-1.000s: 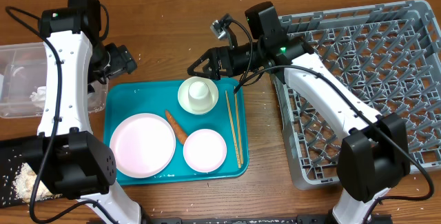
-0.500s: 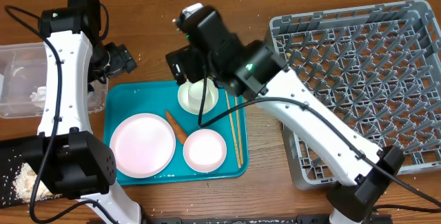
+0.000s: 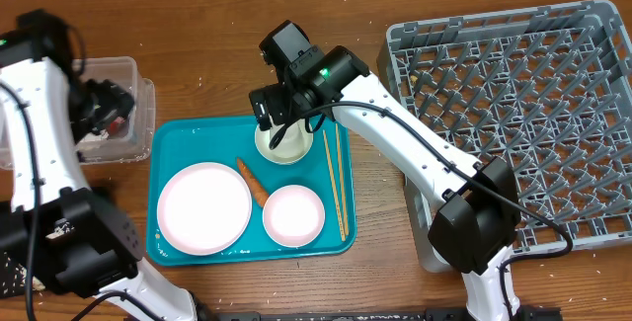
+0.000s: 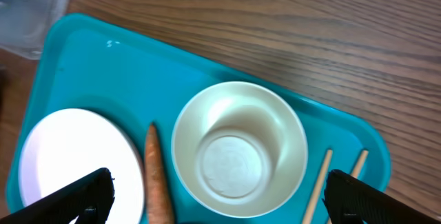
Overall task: Sort waste into correct bins and load items into the dishwasher
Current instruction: 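Reach the right gripper over the white cup on the tray, then grasp the white cup with the right gripper and lift, then place the white cup upside down in the grey dish rack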
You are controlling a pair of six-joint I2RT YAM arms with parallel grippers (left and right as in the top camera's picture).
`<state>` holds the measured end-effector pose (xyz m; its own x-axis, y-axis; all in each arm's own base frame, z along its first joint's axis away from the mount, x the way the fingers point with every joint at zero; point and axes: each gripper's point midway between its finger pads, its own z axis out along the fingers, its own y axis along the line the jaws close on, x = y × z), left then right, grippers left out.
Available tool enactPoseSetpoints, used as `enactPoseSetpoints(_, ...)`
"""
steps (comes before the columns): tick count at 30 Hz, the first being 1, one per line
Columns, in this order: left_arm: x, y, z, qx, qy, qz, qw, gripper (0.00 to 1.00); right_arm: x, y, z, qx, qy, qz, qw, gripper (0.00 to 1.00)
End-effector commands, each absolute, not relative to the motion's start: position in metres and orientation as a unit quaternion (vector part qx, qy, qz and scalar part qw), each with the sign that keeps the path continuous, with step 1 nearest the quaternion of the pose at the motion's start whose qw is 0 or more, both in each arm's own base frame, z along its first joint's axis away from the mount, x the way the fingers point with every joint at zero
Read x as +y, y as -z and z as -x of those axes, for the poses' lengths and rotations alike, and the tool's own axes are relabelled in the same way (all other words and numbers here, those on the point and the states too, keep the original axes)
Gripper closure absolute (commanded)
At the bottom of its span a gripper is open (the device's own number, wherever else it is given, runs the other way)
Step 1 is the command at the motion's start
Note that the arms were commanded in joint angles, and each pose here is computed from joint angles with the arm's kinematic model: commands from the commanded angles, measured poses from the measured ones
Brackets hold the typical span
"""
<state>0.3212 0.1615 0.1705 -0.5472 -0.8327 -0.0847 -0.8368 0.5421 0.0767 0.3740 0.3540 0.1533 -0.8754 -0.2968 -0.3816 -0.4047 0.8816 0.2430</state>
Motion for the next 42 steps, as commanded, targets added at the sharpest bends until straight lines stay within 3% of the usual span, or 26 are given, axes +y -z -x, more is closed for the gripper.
enactPoseSetpoints(1, 0.181, -0.175, -0.314, 0.858, -0.063, 0.51, 0.024, 0.0, 0.36, -0.157, -0.372, 0.953, -0.168, 0.183, 0.171, 0.0)
enactPoseSetpoints(13, 0.184, -0.175, -0.312, 0.856, -0.064, 0.513, 0.025, 0.0, 0.368, -0.083, -0.352, 0.971, -0.125, 0.181, 0.09, 0.08)
enactPoseSetpoints(22, 0.184, -0.175, -0.312, 0.856, -0.064, 0.513, 0.025, 0.0, 0.364, -0.069, -0.354, 0.976, -0.092, 0.175, 0.095, 0.17)
enactPoseSetpoints(24, 0.184, -0.175, -0.312, 0.856, -0.064, 0.513, 0.025, 0.0, 0.363, -0.069, -0.354, 0.976, -0.09, 0.174, 0.096, 0.23)
enactPoseSetpoints(25, 0.184, -0.175, -0.312, 0.856, -0.064, 0.513, 0.025, 0.0, 0.364, -0.069, -0.354, 0.976, -0.091, 0.174, 0.096, 0.32)
enactPoseSetpoints(28, 0.184, -0.175, -0.312, 0.856, -0.064, 0.513, 0.025, 0.0, 0.364, -0.07, -0.353, 0.977, -0.094, 0.169, 0.094, 0.37)
enactPoseSetpoints(32, 0.184, -0.175, -0.312, 0.856, -0.064, 0.513, 0.025, 0.0, 0.365, -0.104, -0.363, 0.974, -0.125, 0.155, 0.108, 0.44)
enactPoseSetpoints(36, 0.184, -0.175, -0.312, 0.856, -0.064, 0.513, 0.025, 0.0, 0.347, -0.18, -0.394, 0.964, -0.161, 0.121, 0.171, 0.46)
enactPoseSetpoints(42, 0.184, -0.175, -0.312, 0.856, -0.064, 0.513, 0.025, 0.0, 0.23, -0.309, -0.445, 0.942, -0.179, 0.01, 0.284, 0.46)
